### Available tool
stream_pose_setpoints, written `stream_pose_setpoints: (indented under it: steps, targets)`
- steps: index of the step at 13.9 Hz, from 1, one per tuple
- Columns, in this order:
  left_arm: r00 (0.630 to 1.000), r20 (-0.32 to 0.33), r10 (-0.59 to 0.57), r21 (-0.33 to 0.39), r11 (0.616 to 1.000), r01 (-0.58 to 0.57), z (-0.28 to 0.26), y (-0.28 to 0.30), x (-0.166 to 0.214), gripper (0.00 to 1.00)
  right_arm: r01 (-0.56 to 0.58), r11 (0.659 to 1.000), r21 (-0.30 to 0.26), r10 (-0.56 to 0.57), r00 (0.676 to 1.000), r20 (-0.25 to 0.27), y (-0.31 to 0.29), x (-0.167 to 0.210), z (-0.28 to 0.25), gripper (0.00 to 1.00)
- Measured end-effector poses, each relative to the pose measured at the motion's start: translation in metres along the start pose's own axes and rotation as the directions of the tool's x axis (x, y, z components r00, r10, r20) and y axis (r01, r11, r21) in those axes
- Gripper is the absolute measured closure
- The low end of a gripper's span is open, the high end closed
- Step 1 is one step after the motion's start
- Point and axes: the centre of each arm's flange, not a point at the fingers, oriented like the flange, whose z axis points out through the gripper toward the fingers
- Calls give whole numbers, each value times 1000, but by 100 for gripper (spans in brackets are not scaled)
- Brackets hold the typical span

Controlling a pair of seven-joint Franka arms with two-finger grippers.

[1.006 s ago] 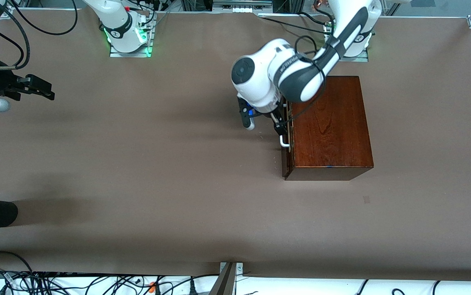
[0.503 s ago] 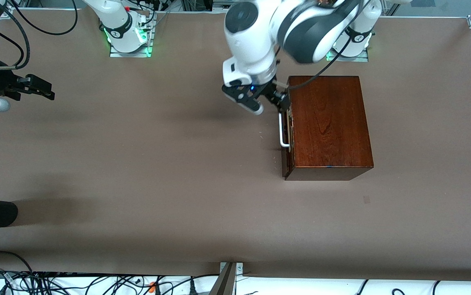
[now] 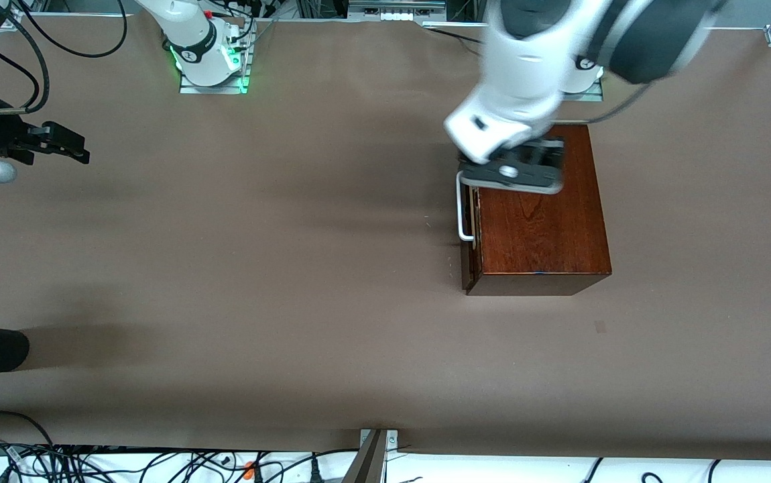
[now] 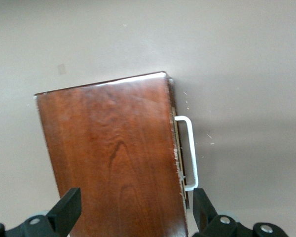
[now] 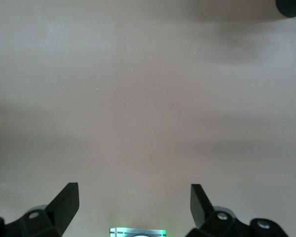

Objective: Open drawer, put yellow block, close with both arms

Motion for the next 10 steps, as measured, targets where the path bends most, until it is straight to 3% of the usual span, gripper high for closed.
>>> stream_pose_setpoints:
  steps: [4, 10]
  targets:
    - [989, 48, -138, -50, 989, 141, -20, -85, -3, 0, 0, 1000, 0, 0, 1000, 0, 0, 0, 0, 0]
    - [995, 59, -86, -82, 992, 91, -17, -210, -16, 0, 0, 1000, 1, 0, 1000, 14, 0, -2, 1, 0]
